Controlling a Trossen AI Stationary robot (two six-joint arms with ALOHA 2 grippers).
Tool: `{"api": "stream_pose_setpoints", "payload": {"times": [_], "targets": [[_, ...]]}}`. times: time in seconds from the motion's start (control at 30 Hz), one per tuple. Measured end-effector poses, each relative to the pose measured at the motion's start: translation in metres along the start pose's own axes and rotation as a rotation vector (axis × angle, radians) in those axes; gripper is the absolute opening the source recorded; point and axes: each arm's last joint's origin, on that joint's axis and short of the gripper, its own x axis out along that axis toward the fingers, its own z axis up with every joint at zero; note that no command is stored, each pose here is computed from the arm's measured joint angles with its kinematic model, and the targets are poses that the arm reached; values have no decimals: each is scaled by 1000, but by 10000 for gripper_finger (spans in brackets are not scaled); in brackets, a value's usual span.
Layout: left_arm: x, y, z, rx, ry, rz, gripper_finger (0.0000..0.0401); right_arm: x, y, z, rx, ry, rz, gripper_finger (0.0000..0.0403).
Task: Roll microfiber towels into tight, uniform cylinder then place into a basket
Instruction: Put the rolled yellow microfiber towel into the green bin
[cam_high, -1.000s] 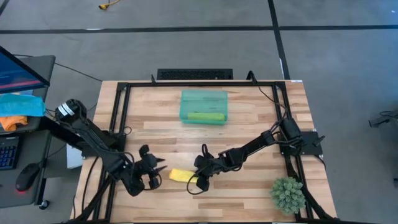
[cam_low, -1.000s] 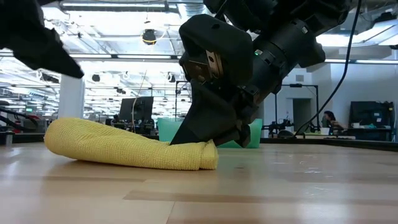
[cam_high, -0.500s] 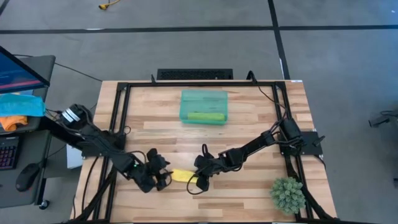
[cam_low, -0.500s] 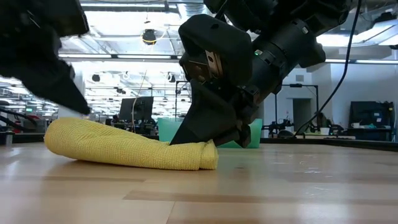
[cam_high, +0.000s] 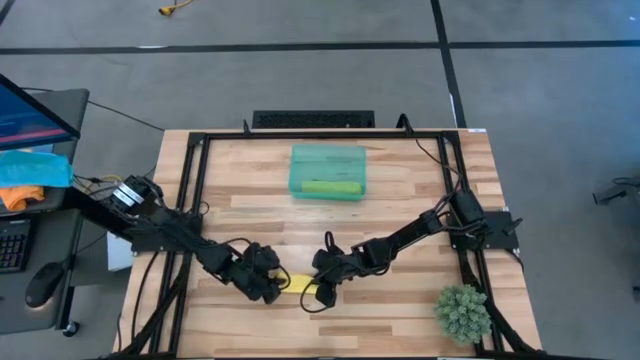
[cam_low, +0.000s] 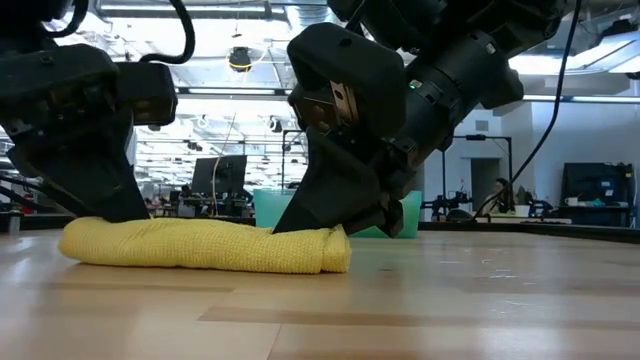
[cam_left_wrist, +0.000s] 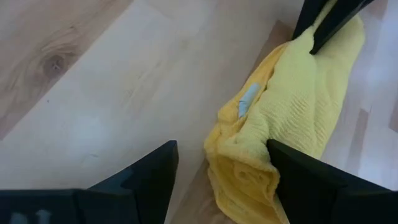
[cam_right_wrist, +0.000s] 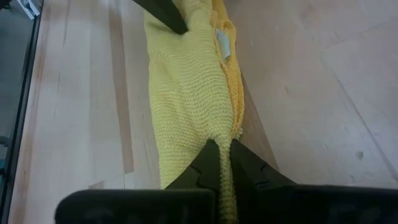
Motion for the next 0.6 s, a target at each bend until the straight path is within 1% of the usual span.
{"api": "stream_pose_setpoints", "payload": {"times": [0.2, 0.3, 0.37, 0.43, 0.6], "targets": [[11, 2, -2, 1, 5, 26, 237, 0, 1, -1, -3, 0, 0, 28], [12, 1, -2, 37, -3, 13, 220, 0, 1, -1, -4, 0, -1, 30], [12, -1, -3, 82, -10, -2, 197, 0, 1, -1, -5, 0, -1, 27], [11, -4, -2, 112, -12, -15, 164, 0, 1, -1, -11, 2, -3, 23], [11, -9, 0, 155, -14, -36, 59, -1, 1, -1, -38, 4, -5, 22]]}}
